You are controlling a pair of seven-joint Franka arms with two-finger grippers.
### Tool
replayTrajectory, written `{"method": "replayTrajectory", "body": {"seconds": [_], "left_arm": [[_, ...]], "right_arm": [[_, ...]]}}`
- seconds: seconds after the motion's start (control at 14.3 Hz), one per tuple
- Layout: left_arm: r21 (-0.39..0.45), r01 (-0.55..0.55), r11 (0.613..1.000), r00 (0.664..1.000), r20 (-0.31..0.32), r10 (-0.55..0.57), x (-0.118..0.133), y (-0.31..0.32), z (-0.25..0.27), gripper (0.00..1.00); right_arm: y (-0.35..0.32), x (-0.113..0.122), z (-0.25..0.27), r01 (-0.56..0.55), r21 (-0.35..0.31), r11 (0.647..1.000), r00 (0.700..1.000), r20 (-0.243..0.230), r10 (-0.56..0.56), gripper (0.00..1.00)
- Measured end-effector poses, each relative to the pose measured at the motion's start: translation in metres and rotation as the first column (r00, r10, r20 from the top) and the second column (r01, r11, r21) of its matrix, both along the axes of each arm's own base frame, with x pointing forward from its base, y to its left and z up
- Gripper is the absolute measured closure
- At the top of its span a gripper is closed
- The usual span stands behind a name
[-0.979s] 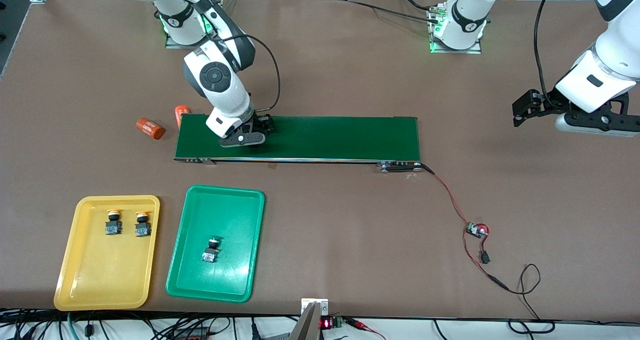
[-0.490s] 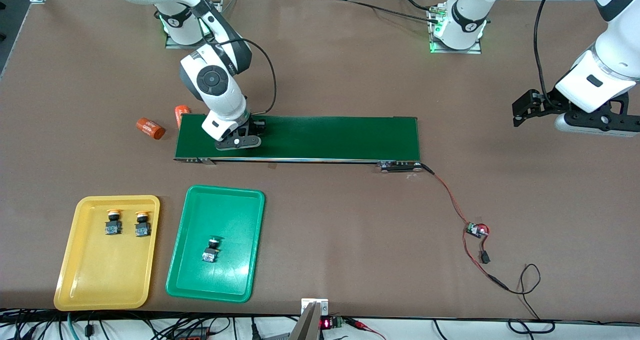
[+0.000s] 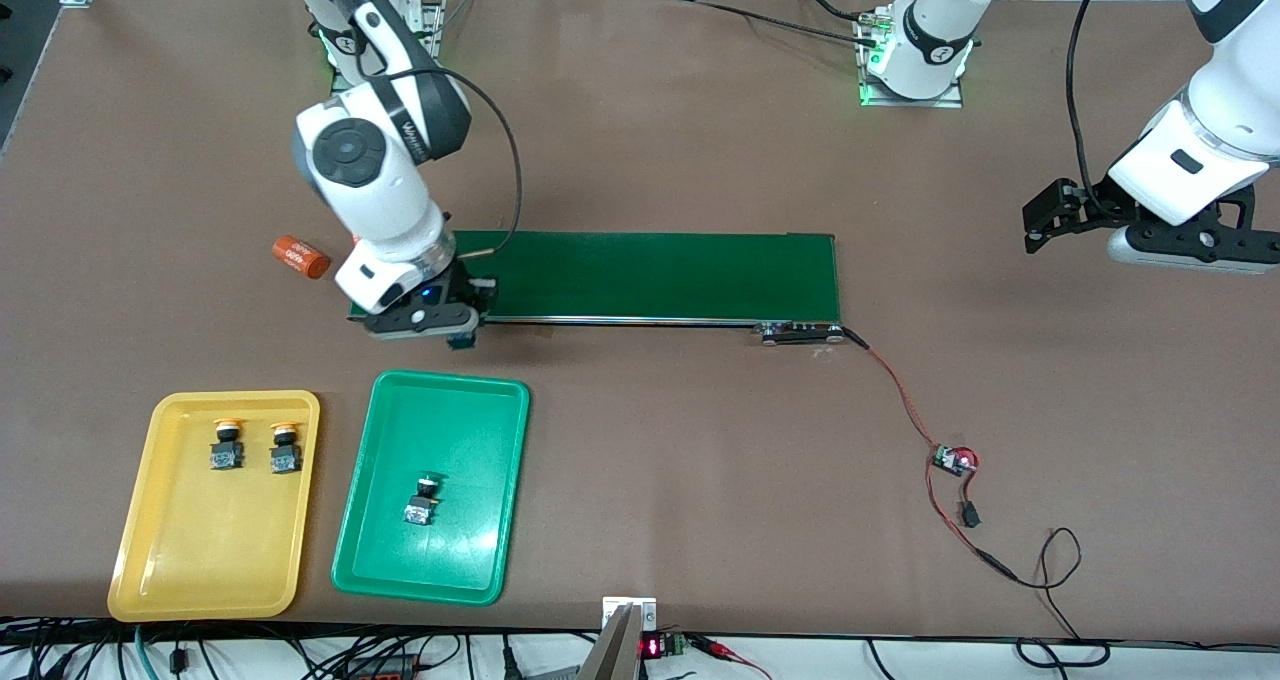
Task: Sort buttons by color to trays
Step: 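Carry the button into the green tray and open the right gripper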
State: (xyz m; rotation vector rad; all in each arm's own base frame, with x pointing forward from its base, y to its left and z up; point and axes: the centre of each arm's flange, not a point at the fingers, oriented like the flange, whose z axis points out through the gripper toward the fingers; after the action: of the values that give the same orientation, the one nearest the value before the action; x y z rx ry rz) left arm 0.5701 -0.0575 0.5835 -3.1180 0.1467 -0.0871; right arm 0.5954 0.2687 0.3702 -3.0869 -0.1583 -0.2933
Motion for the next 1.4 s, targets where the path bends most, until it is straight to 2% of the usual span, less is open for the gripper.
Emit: {"method": "replayTrajectory", "body": {"seconds": [0.28, 0.42, 0.63, 0.77, 0.98, 1.19, 1.4], "left_arm": [[0.0, 0.0, 1.0, 1.0, -0.001, 0.0, 0.0, 0.0, 0.0, 0.0], [0.0, 0.0, 1.0, 1.0, -0.001, 0.0, 0.0, 0.0, -0.001, 0.0], [0.0, 0.0, 1.0, 1.0, -0.003, 0.0, 0.0, 0.0, -0.002, 0.0], [0.0, 0.0, 1.0, 1.0, -0.004, 0.0, 0.0, 0.0, -0.002, 0.0], [0.0, 0.0, 1.0, 1.0, -0.004, 0.0, 0.0, 0.0, -0.002, 0.0], [0.0, 0.001, 1.0, 1.0, -0.004, -0.001, 0.0, 0.0, -0.002, 0.0], [0.003, 0.001, 1.0, 1.0, -0.025, -0.001, -0.004, -0.001, 0.001, 0.0]], "right_arm": [[-0.028, 0.074, -0.038, 0.011, 0.025, 1.0, 1.0, 0.023, -0.012, 0.59], [-0.028, 0.099, -0.069, 0.021, 0.067, 0.998, 0.998, 0.059, -0.025, 0.59], [-0.022, 0.117, -0.102, 0.018, 0.132, 0.991, 0.99, 0.138, -0.037, 0.59], [-0.022, 0.121, -0.113, 0.018, 0.15, 0.989, 0.986, 0.16, -0.042, 0.59], [-0.024, 0.124, -0.114, 0.016, 0.151, 0.988, 0.985, 0.17, -0.042, 0.59], [-0.025, 0.124, -0.115, 0.017, 0.149, 0.989, 0.984, 0.171, -0.042, 0.36], [-0.028, 0.125, -0.115, 0.02, 0.144, 0.989, 0.984, 0.172, -0.045, 0.06]]}}
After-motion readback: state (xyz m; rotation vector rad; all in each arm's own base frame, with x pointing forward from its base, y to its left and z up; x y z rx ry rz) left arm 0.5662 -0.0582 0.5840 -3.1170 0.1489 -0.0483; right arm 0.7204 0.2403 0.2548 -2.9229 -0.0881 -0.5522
